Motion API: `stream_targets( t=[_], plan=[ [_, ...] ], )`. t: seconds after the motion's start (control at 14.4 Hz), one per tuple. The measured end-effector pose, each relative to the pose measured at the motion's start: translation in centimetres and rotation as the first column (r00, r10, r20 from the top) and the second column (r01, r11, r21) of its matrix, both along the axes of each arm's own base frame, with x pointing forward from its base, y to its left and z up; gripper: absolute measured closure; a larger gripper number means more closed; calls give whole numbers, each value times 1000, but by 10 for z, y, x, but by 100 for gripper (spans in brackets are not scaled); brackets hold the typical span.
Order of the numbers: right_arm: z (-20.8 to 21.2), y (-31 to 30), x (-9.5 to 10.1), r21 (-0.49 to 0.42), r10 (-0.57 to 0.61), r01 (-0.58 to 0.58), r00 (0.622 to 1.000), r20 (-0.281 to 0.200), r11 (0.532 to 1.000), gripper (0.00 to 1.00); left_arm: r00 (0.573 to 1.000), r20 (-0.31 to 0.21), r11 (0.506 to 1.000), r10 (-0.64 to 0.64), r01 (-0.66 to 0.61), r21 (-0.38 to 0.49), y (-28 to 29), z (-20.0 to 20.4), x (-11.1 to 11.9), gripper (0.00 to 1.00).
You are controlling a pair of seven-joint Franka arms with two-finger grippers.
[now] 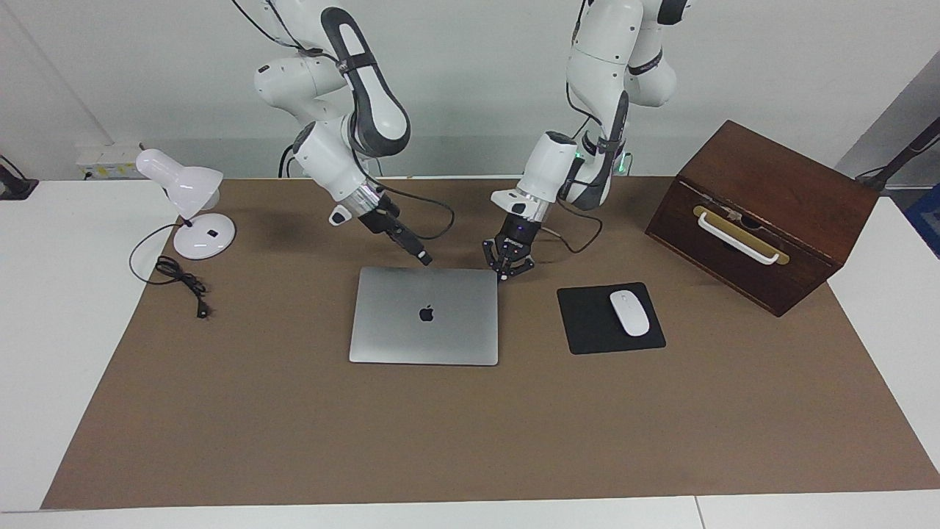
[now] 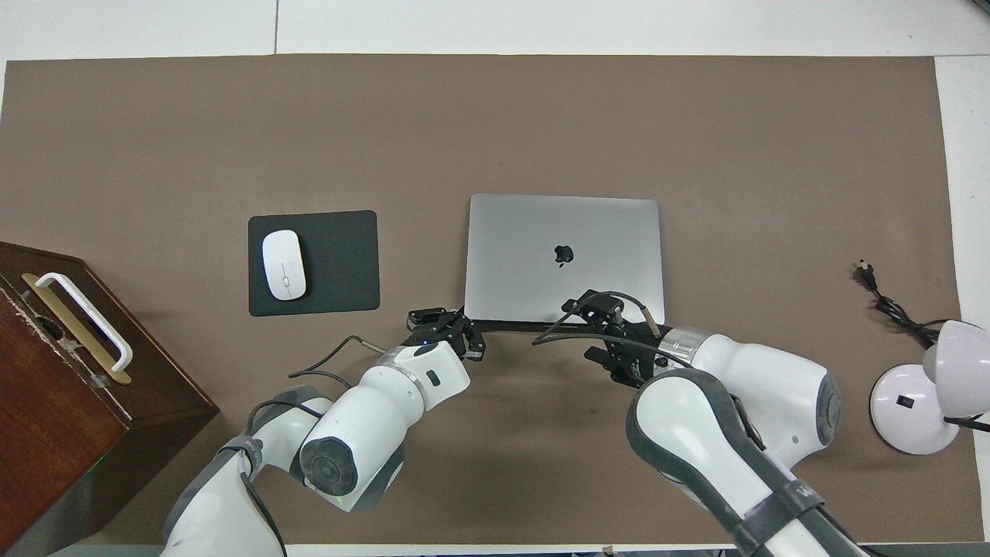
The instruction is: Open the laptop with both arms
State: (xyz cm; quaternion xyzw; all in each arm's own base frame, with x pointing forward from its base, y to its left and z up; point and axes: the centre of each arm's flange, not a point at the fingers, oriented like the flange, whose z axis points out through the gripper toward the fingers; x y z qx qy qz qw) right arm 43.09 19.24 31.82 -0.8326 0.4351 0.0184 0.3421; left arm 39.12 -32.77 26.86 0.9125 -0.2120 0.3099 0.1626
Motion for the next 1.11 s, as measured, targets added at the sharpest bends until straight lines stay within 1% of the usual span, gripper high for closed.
stream_targets(
  t=[0.21,0.42,1.11],
  plan=[
    [5,3,6,10,-4,4,1000,11,1000,0,1000,2,1000,-3,3,2,0,0,0,99],
    [4,5,9,10,-4,4,1000,11,1000,0,1000,3,1000,-6,6,4,0,0,0,99],
    [-3,16,4,8,6,-6,1000,-12,1000,0,1000,11,1000,-19,19,13,0,-1,0,99]
  ],
)
